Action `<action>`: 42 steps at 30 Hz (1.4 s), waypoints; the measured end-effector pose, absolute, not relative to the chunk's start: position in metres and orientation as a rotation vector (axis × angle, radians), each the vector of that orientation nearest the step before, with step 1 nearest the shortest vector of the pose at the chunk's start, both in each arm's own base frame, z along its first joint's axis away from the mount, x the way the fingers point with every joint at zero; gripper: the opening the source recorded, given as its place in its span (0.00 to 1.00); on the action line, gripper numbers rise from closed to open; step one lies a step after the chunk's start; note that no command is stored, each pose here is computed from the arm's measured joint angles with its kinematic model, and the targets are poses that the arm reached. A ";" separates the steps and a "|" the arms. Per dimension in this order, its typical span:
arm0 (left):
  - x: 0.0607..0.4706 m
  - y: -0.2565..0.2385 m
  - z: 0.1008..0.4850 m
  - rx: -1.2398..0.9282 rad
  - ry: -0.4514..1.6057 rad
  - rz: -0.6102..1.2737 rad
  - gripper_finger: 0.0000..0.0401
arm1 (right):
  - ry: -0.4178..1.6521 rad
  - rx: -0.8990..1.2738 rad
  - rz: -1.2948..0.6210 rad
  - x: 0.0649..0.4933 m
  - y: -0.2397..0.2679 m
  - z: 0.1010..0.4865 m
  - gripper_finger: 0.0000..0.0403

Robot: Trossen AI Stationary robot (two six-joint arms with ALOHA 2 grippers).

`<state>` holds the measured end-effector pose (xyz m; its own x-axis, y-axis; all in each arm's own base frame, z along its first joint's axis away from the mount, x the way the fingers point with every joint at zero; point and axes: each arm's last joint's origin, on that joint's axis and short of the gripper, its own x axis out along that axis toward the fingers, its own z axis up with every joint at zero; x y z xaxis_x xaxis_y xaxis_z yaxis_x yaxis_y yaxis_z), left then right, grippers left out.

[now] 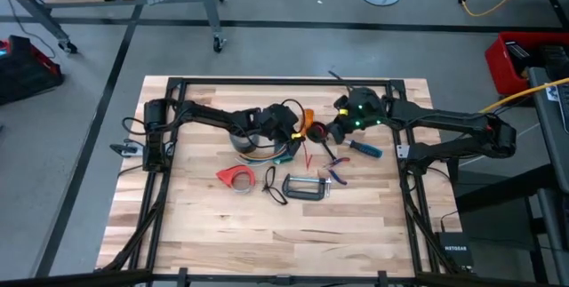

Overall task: Coil cords
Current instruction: Coil the red wire

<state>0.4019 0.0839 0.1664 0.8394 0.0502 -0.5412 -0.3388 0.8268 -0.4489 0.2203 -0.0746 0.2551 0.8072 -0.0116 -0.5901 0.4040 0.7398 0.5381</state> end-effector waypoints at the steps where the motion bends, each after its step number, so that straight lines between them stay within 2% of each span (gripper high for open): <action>1: 0.402 0.086 0.166 -0.565 0.539 0.221 0.00 | 0.627 0.717 -0.230 0.219 -0.073 0.253 0.01; 11: 0.399 0.104 0.169 -0.537 0.503 0.246 0.00 | 0.778 0.716 -0.235 0.210 -0.070 0.242 0.01; 19: 0.400 0.107 0.172 -0.631 0.471 0.161 0.02 | 0.790 0.683 -0.399 0.210 -0.074 0.237 0.01; 27: 0.399 0.109 0.173 -0.769 0.475 0.100 0.01 | 0.850 0.672 -0.486 0.220 -0.080 0.220 0.01; 42: 0.403 0.110 0.182 -0.805 0.391 0.071 0.02 | 0.778 0.698 -0.441 0.247 -0.089 0.204 0.01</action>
